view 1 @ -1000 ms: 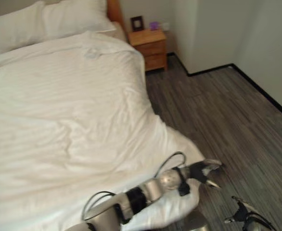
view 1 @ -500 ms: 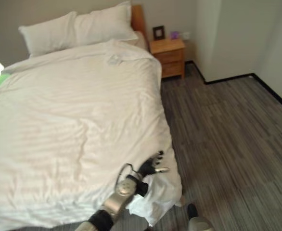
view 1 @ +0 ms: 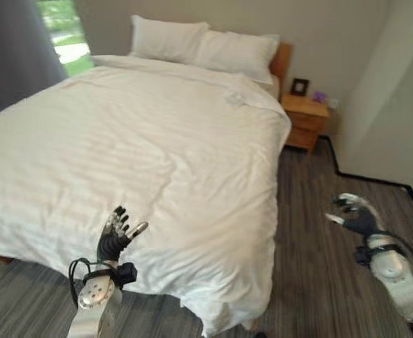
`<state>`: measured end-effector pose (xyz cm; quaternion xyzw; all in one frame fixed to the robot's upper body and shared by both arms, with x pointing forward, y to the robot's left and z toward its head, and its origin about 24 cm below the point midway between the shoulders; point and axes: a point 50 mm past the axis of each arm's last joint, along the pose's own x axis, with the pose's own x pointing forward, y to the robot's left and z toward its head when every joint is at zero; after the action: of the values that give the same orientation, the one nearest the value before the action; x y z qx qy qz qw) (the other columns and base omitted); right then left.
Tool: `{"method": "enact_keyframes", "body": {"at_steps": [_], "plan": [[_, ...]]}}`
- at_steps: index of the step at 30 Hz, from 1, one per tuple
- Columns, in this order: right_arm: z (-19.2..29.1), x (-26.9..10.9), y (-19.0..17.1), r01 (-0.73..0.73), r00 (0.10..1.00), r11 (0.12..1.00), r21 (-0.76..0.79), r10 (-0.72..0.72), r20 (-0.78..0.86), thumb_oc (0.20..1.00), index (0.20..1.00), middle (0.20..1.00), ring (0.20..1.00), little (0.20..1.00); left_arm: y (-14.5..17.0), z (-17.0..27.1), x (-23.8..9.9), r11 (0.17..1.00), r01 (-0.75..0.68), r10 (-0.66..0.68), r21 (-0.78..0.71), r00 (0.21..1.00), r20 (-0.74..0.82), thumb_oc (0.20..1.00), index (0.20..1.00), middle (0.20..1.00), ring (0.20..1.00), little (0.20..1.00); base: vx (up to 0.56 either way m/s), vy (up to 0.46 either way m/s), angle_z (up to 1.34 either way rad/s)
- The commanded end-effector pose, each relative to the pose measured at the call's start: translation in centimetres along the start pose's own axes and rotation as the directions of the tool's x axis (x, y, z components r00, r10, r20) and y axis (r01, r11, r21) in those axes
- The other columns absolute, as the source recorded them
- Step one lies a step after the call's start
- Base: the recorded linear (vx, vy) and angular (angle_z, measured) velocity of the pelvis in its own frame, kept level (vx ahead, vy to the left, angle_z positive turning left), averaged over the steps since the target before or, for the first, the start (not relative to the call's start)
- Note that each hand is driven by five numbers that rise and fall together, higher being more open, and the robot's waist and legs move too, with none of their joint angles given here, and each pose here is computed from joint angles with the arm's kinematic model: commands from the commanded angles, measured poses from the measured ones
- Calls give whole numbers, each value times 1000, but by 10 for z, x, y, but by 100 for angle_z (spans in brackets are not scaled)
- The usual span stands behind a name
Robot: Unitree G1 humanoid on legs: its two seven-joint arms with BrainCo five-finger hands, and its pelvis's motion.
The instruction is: Making the bed.
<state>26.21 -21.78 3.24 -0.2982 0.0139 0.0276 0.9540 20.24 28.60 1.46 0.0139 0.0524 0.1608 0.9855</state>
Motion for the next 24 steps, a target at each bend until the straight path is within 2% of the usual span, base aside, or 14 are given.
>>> {"method": "enact_keyframes", "body": {"at_steps": [1,2,3,5,8,9,10,13,14,16,20,23,24], "plan": [[9,19,-7,55,998,960,276,-60,12,200,200,200,200,200,-3,28,17,1000,-19,20,-9,988,153,1000,1000,1000,1000,1000,2,6,35],[10,20,-7,55,998,960,276,-61,13,200,200,200,200,200,-3,28,18,1000,-19,20,-9,988,153,1000,1000,1000,1000,1000,35,-3,40],[15,30,18,27,1000,895,444,-29,-3,200,200,200,200,200,0,21,17,999,-32,32,-4,992,122,1000,1000,1000,1000,1000,24,-18,47],[15,36,36,24,999,806,591,-1,-39,200,200,200,200,200,3,17,16,999,-44,44,0,994,100,1000,1000,1000,1000,1000,31,-19,34],[21,44,57,60,997,534,844,9,-77,200,200,200,200,200,8,9,12,999,-51,50,11,997,61,1000,1000,1000,1000,1000,4,-25,49],[21,44,57,60,997,533,844,8,-76,200,200,200,200,200,8,9,12,999,-51,50,11,997,62,1000,1000,1000,1000,1000,-63,-38,58],[37,57,59,83,996,343,936,-39,-74,200,200,200,200,200,8,9,12,999,-35,34,19,998,59,1000,1000,1000,1000,1000,-89,-34,58],[55,68,50,68,992,187,980,-119,-46,200,200,200,200,200,6,14,11,1000,-3,2,24,997,80,1000,1000,1000,1000,1000,-81,-18,38],[55,68,50,68,992,187,980,-120,-46,200,200,200,200,200,6,14,11,1000,-3,1,24,997,81,1000,1000,1000,1000,1000,-36,6,17],[81,78,32,-13,975,104,994,-217,36,200,200,200,200,200,-1,19,12,999,36,-36,2,994,104,1000,1000,1000,1000,1000,-61,4,17],[111,86,11,-115,939,54,992,-319,127,200,200,200,200,200,-13,26,15,996,89,-84,-29,987,138,1000,1000,1000,1000,1000,-93,8,9],[135,89,-7,-176,899,40,984,-401,177,200,200,200,200,200,-34,32,20,984,166,-152,-66,973,174,1000,1000,1000,1000,1000,-144,30,12],[136,93,-6,-160,901,10,987,-406,150,200,200,200,200,200,-51,40,21,968,242,-225,-58,951,213,1000,1000,1000,1000,1000,-128,56,10]]}}
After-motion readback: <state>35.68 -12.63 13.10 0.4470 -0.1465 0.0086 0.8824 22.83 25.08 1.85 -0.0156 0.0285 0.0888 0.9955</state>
